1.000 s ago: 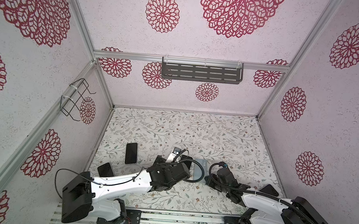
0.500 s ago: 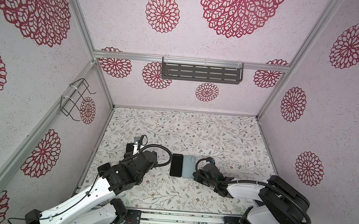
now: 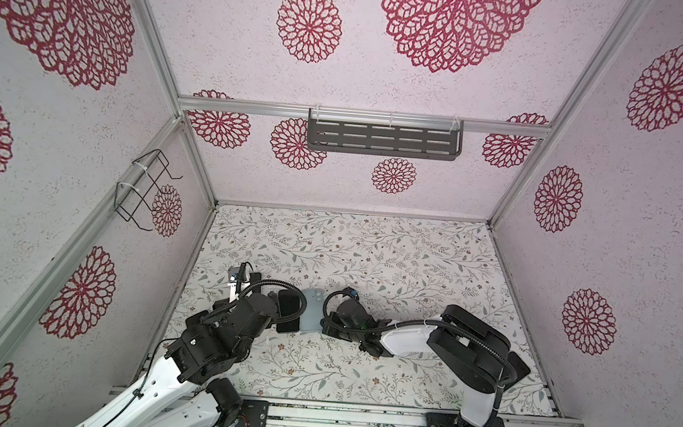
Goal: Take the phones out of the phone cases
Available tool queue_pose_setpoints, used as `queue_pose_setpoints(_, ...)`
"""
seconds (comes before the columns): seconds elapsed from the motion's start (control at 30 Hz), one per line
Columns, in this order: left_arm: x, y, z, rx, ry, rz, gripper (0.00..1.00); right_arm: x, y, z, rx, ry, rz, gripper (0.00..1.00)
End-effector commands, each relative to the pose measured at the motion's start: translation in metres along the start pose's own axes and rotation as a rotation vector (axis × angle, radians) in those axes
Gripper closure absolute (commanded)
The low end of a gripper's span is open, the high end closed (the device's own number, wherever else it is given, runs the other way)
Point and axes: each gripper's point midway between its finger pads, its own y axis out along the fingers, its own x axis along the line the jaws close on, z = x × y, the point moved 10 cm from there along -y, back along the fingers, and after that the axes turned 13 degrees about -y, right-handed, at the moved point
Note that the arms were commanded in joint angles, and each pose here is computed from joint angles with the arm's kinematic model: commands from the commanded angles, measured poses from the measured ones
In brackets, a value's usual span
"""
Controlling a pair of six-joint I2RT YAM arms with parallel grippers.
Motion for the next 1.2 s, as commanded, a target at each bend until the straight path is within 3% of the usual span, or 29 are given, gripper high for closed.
queue_pose_setpoints(0.0, 0.010, -0.007, -0.004, -0.015, -0.034, -0.021, 0.03, 0.020, 0.007, -0.002, -0.002, 0.015, -0.029, 1.00)
queue_pose_setpoints(0.5, 0.012, -0.007, -0.006, -0.010, -0.069, -0.033, 0.03, 0.042, 0.020, 0.015, -0.007, 0.059, 0.002, 0.98)
queue_pose_setpoints(0.7, 0.008, -0.003, -0.007, 0.013, -0.086, -0.034, 0.03, 0.046, 0.016, 0.012, -0.005, 0.045, -0.011, 0.65)
queue_pose_setpoints(0.93, 0.000, 0.007, -0.009, 0.047, -0.104, -0.030, 0.03, 0.045, -0.004, 0.012, -0.022, -0.008, -0.001, 0.42)
queue_pose_setpoints(1.1, -0.002, 0.028, -0.009, 0.138, -0.127, -0.067, 0.03, 0.039, -0.036, 0.010, -0.063, -0.083, 0.033, 0.02)
queue_pose_setpoints(1.17, -0.002, 0.041, -0.010, 0.194, -0.140, -0.087, 0.03, 0.038, -0.054, 0.007, -0.087, -0.127, 0.054, 0.01)
